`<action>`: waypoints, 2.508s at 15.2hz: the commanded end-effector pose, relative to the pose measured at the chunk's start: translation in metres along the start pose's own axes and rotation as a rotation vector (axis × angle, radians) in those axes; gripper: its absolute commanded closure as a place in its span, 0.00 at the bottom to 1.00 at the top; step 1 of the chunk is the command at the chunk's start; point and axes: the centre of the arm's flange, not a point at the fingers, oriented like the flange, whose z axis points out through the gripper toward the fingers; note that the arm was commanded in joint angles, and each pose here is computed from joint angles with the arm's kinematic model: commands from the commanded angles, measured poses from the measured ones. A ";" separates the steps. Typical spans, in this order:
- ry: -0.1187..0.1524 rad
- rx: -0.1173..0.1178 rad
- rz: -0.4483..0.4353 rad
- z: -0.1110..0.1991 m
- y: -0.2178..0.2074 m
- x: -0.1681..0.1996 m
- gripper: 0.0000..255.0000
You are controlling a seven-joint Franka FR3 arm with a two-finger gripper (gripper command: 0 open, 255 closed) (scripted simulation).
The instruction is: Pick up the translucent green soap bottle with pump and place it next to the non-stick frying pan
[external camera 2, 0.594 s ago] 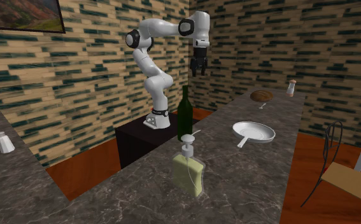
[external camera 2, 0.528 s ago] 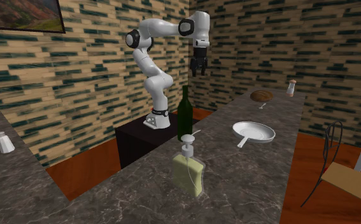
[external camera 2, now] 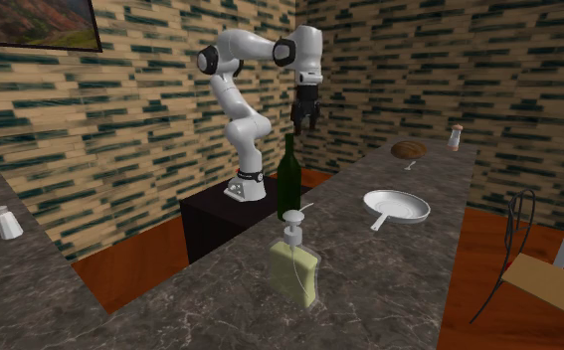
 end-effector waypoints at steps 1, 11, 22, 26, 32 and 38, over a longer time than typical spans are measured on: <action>0.008 -0.004 -0.006 0.014 0.022 0.010 0.00; 0.045 -0.022 -0.027 0.069 0.128 0.054 0.00; 0.086 -0.041 -0.052 0.126 0.245 0.108 0.00; 0.101 -0.048 -0.060 0.145 0.288 0.129 0.00; 0.123 -0.059 -0.073 0.173 0.351 0.161 0.00; 0.127 -0.061 -0.076 0.199 0.365 0.170 0.00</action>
